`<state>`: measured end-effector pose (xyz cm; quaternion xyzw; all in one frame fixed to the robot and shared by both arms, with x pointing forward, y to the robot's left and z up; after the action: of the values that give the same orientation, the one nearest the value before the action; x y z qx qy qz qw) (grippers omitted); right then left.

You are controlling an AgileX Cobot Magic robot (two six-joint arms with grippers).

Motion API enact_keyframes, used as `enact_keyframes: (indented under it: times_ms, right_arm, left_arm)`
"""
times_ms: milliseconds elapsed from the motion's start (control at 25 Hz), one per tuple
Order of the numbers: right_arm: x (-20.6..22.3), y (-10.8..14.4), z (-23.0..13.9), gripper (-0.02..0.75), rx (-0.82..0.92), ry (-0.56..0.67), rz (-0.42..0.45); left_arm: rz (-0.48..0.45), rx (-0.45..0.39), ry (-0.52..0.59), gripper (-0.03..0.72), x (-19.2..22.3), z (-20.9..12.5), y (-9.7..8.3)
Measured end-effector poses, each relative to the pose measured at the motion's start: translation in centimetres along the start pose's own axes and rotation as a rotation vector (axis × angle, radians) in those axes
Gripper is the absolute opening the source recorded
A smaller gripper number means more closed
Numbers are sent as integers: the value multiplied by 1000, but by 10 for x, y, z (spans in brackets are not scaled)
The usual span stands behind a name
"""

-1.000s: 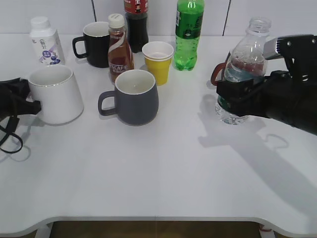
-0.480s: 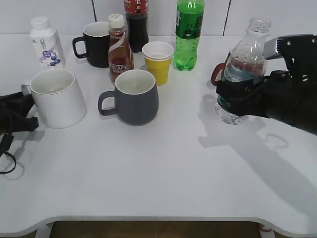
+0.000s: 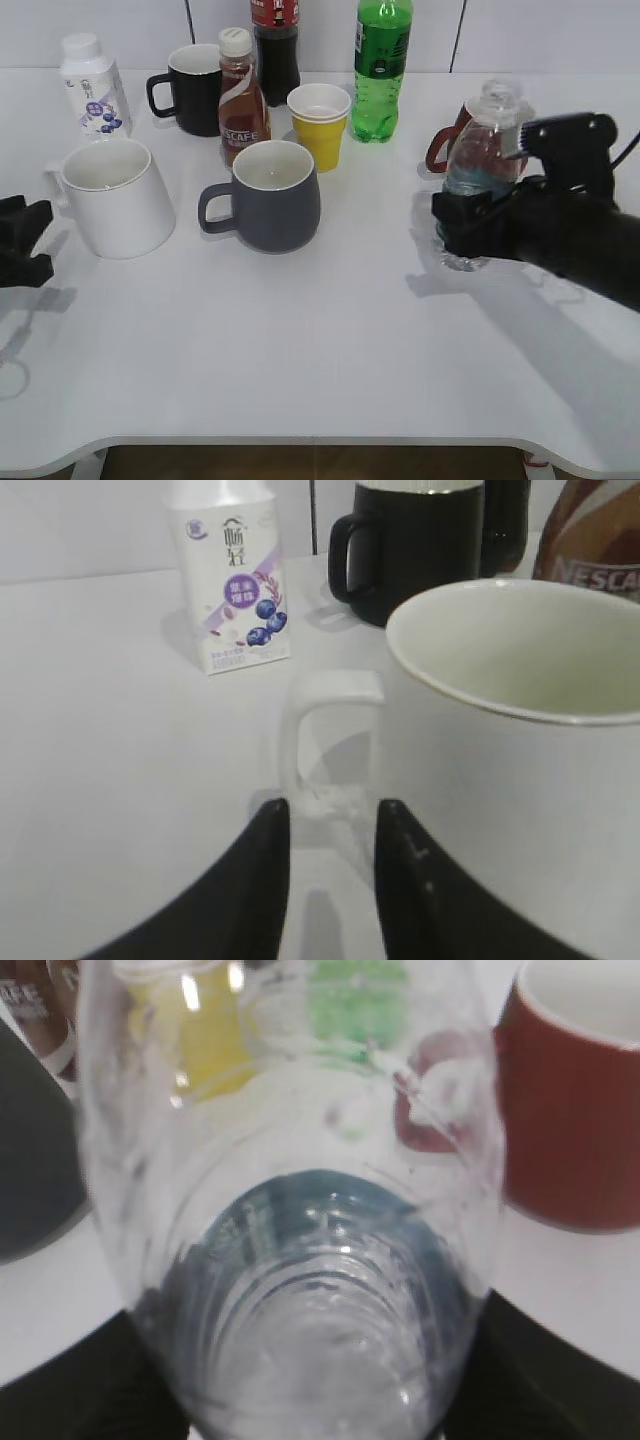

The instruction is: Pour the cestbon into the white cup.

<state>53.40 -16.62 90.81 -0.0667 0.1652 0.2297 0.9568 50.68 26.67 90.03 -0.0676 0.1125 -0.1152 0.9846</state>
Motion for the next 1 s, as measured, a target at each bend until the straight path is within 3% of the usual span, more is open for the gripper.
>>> enact_keyframes:
  times_ms: [120,280,440,560,640,720,840,1000]
  right_arm:
    - [7,2,-6,459,-14,-44,13]
    - [8,3,1,629,-75,-129,13]
    - [-6,1,34,652,-148,-248,-10]
    - [-31,-1,68,655,-167,-319,-28]
    - [-49,0,88,657,-187,-319,-28]
    - [-72,3,104,658,-218,-291,-19]
    - [-109,12,117,659,-295,-256,5]
    - [-165,14,121,660,-308,-203,0]
  left_arm:
    - [-3,6,-25,236,-8,7,-3]
    - [-12,21,-88,238,-18,23,-7]
    - [-18,55,-179,238,-31,51,-13]
    - [5,38,-156,239,-46,66,-16]
    - [46,-9,-69,249,-56,75,-17]
    - [79,-5,-21,267,-74,92,-22]
    - [95,15,-34,326,-115,128,-35]
    - [67,-40,-40,473,-171,157,-49]
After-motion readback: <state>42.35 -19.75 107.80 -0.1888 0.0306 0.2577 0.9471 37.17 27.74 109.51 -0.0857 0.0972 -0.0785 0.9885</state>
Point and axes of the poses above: a point on each arm's last joint axis where the gripper is mounted, x pointing out along that axis toward the gripper, y along the wrist's bending axis when the last joint is at zero, z = x × y, the point moved 4 cm from there along x, pointing out along that axis toward the gripper, and after that the axes turned 10 degrees about -x, right-handed, at the moved point
